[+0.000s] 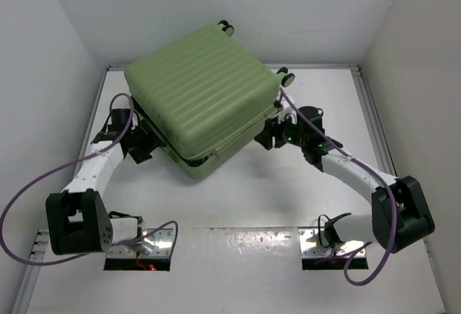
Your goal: Pack the luggage
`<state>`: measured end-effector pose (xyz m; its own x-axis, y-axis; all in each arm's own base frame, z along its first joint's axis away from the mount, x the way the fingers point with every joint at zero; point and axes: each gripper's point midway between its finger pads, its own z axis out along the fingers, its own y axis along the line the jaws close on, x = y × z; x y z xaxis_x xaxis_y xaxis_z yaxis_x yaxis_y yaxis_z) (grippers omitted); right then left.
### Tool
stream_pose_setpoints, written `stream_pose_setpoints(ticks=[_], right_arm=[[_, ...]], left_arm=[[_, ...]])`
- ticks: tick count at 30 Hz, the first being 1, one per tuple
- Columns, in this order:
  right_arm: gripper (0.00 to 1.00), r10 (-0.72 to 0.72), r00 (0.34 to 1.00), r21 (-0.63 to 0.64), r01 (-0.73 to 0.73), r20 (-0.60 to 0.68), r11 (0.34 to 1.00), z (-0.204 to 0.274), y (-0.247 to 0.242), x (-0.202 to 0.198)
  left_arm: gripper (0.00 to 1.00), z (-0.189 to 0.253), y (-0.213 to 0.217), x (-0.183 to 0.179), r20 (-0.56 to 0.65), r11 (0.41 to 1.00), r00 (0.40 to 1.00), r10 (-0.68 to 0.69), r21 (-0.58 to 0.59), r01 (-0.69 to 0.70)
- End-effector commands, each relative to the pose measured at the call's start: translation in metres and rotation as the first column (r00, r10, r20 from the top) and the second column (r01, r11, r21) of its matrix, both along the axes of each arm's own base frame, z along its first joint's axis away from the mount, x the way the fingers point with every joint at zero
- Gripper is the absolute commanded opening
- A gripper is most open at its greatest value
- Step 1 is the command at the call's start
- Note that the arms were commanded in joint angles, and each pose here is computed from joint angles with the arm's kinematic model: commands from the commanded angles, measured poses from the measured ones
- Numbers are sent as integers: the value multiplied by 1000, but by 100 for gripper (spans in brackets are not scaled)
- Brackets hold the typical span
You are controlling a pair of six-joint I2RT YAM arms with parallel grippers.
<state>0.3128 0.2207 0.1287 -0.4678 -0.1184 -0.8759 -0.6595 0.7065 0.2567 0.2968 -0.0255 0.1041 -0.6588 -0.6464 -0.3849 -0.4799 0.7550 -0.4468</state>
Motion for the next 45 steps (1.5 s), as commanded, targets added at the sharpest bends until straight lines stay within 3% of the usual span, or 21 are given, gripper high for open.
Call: stream_pose_setpoints(ticks=[1, 4, 9, 13, 19, 22, 23, 26, 29, 35, 45], right_arm=[[55, -122, 988, 76, 115, 92, 990, 40, -24, 34], [56, -198, 978, 103, 190, 69, 976, 41, -51, 48], [56, -224, 969, 110, 212, 105, 971, 36, -74, 50], [57, -197, 966, 104, 181, 169, 978, 25, -89, 45], [53, -161, 960, 40, 156, 231, 987, 7, -101, 48], [54, -168, 955, 26, 166, 244, 986, 6, -103, 54], [63, -172, 954, 25, 171, 245, 985, 6, -103, 55], [76, -129, 960, 47, 121, 249, 991, 7, -88, 56], [81, -73, 966, 83, 54, 247, 995, 9, -71, 57], [82, 76, 980, 158, -106, 185, 982, 0, -27, 44], [74, 81, 989, 222, -108, 127, 969, -14, 11, 58]], left_arm=[[66, -5, -10, 12, 24, 999, 999, 21, -27, -21], [65, -18, -19, 10, -10, 999, 1000, 15, -52, -15], [52, -40, -25, 5, -68, 997, 998, 14, -73, -19], [21, -44, -22, 5, -83, 998, 996, -18, -57, 13], [1, -34, 29, 3, -128, 992, 992, -21, 117, 37], [0, -34, 50, -3, -171, 983, 985, -38, 169, 67], [0, -36, 62, -7, -187, 982, 982, -13, 183, 48], [0, -40, 73, -8, -206, 982, 978, -39, 175, 76], [0, -44, 73, -7, -215, 985, 975, -53, 148, 86], [0, -45, 62, -3, -212, 988, 973, -89, 103, 113], [0, -49, 57, -1, -210, 990, 972, -107, 72, 124]])
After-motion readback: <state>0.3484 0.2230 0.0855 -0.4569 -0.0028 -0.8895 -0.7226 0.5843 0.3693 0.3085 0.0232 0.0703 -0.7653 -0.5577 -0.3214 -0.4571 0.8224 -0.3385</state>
